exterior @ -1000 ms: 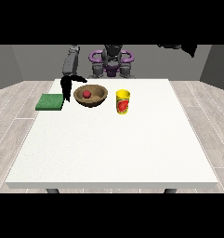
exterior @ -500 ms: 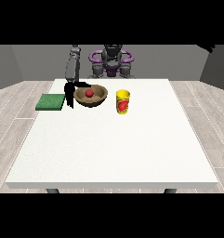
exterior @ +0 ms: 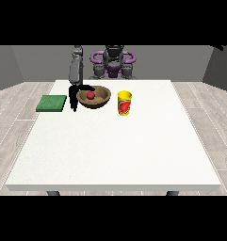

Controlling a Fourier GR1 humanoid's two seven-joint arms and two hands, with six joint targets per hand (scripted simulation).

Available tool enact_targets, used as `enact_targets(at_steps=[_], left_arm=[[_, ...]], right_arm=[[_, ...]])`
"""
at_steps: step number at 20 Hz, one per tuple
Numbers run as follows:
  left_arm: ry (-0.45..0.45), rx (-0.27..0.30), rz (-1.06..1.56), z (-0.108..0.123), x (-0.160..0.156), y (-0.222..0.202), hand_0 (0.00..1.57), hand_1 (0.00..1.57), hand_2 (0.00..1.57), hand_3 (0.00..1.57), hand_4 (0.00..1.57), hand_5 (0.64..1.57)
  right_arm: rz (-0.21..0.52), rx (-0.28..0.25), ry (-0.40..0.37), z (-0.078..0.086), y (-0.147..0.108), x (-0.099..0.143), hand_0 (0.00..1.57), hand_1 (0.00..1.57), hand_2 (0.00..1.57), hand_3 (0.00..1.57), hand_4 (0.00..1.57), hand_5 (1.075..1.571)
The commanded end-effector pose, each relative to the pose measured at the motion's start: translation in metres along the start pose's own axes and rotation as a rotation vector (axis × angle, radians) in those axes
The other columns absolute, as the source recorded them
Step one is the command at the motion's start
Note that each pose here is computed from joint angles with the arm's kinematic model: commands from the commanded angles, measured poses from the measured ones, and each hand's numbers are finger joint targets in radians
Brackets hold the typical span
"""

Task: Pick the cup and pour the ball into the bowl, then pick the bowl and place it on the pad

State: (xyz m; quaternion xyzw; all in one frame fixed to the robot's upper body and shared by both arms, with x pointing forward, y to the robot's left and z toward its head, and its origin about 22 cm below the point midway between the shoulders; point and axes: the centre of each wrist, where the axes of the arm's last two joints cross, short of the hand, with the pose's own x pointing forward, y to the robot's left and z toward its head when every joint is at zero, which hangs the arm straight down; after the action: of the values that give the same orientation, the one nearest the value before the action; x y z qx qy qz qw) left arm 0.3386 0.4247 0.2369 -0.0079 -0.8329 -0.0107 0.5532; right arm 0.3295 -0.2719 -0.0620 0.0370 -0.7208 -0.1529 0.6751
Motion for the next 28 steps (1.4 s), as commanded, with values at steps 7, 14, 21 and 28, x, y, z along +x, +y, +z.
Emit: enact_targets(at_steps=[7,14,21,28], left_arm=[[-0.081,-0.026,0.009,-0.006,0.032,0.005,0.0,0.0,0.0,0.0,0.55,1.564],[0.027,0.023,0.008,0.011,-0.003,0.033,0.0,0.0,0.0,0.0,0.71,1.57],[0.133,0.166,-0.006,0.044,-0.022,0.08,0.0,0.0,0.0,0.0,0.72,1.569],[0.108,0.176,-0.033,0.061,-0.023,0.099,0.0,0.0,0.0,0.0,0.71,1.566]], right_arm=[[0.145,-0.184,0.153,0.026,-0.026,-0.025,1.57,1.57,1.57,1.57,1.09,1.471],[0.24,-0.189,0.2,-0.014,-0.015,0.03,1.57,1.57,1.57,1.57,1.06,1.517],[0.229,-0.142,0.308,-0.041,-0.004,0.075,1.57,1.57,1.57,1.57,1.03,1.532],[0.435,-0.123,0.28,-0.059,-0.043,0.141,1.57,1.57,1.57,1.57,0.98,1.57]])
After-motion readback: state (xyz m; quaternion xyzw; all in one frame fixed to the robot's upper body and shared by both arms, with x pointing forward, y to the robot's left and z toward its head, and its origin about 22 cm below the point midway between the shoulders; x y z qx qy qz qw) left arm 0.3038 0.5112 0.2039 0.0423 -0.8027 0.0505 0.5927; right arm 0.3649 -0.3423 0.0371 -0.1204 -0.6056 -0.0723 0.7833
